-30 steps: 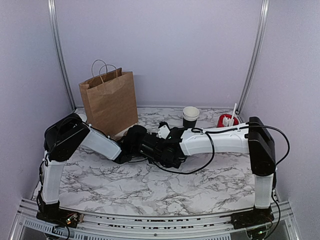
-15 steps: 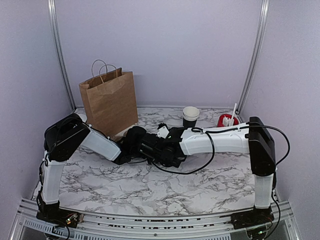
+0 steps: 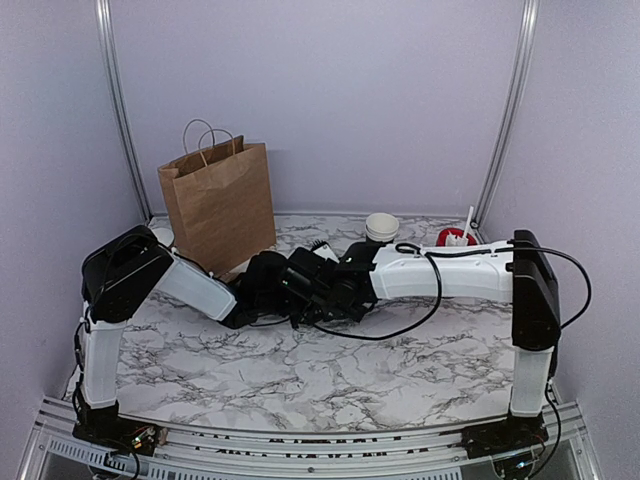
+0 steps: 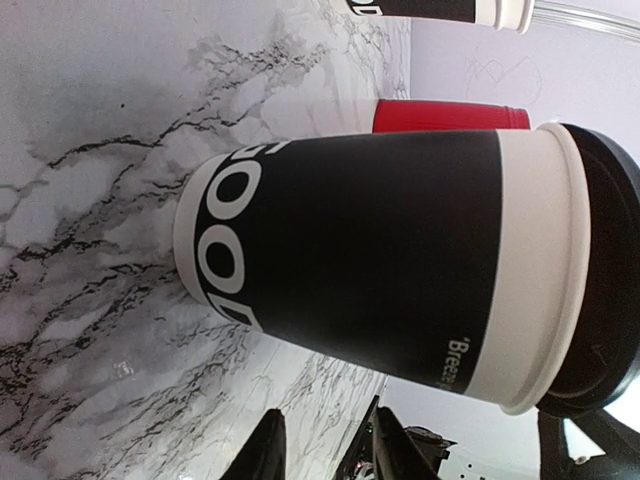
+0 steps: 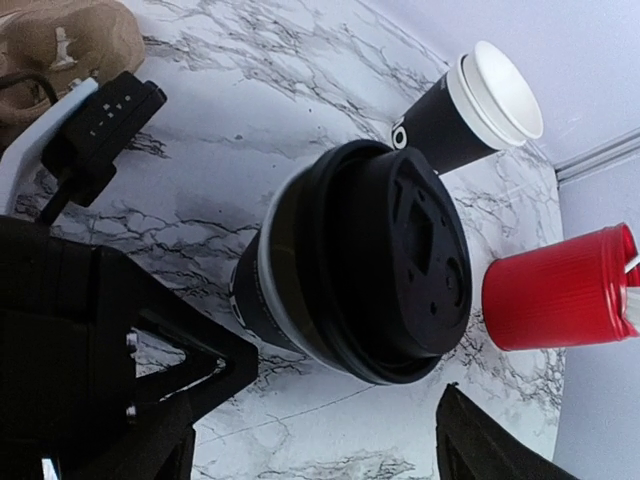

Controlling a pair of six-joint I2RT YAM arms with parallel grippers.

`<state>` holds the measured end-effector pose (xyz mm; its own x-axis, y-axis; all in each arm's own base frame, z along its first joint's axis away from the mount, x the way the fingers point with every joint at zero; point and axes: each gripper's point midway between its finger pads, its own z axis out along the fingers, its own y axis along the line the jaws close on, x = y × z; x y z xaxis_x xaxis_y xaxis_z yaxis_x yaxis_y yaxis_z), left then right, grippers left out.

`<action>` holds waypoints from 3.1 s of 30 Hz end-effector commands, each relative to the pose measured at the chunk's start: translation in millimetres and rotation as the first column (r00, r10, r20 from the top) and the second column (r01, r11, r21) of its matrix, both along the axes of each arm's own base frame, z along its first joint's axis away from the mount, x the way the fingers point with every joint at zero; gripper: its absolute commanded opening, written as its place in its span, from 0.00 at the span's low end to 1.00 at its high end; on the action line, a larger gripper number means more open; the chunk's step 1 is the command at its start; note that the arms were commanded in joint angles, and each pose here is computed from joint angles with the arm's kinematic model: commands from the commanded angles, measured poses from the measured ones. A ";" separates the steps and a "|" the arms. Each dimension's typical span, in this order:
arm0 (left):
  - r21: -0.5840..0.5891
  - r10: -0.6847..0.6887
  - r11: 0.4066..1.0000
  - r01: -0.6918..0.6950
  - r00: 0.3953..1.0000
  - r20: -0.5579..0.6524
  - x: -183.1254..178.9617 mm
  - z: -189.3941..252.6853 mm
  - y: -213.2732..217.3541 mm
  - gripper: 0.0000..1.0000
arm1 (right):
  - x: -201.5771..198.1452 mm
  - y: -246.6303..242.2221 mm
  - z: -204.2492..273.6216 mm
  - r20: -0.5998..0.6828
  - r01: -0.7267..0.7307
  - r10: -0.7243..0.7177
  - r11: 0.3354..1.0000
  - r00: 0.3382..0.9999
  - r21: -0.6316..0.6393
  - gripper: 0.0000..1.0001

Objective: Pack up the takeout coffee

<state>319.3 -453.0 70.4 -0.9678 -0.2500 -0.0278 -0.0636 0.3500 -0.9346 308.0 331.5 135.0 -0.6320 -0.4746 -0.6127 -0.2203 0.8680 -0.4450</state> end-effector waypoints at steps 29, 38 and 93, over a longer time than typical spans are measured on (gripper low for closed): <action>0.226 -0.028 0.974 -0.031 0.967 0.252 2.9 63.9 46.5 0.32 | 71.4 -14.8 74.1 -0.110 -0.086 0.176 0.825 0.978 0.558 0.48; 0.293 -0.037 0.955 -0.051 0.956 0.289 22.9 76.1 38.2 0.37 | 75.6 -17.9 36.7 -0.160 -0.046 0.154 0.845 0.975 0.533 0.44; 0.506 -0.094 0.862 -0.018 0.976 0.195 9.3 -5.4 35.3 0.04 | 34.7 -9.1 -5.8 -0.208 0.002 0.126 0.851 0.970 0.525 0.32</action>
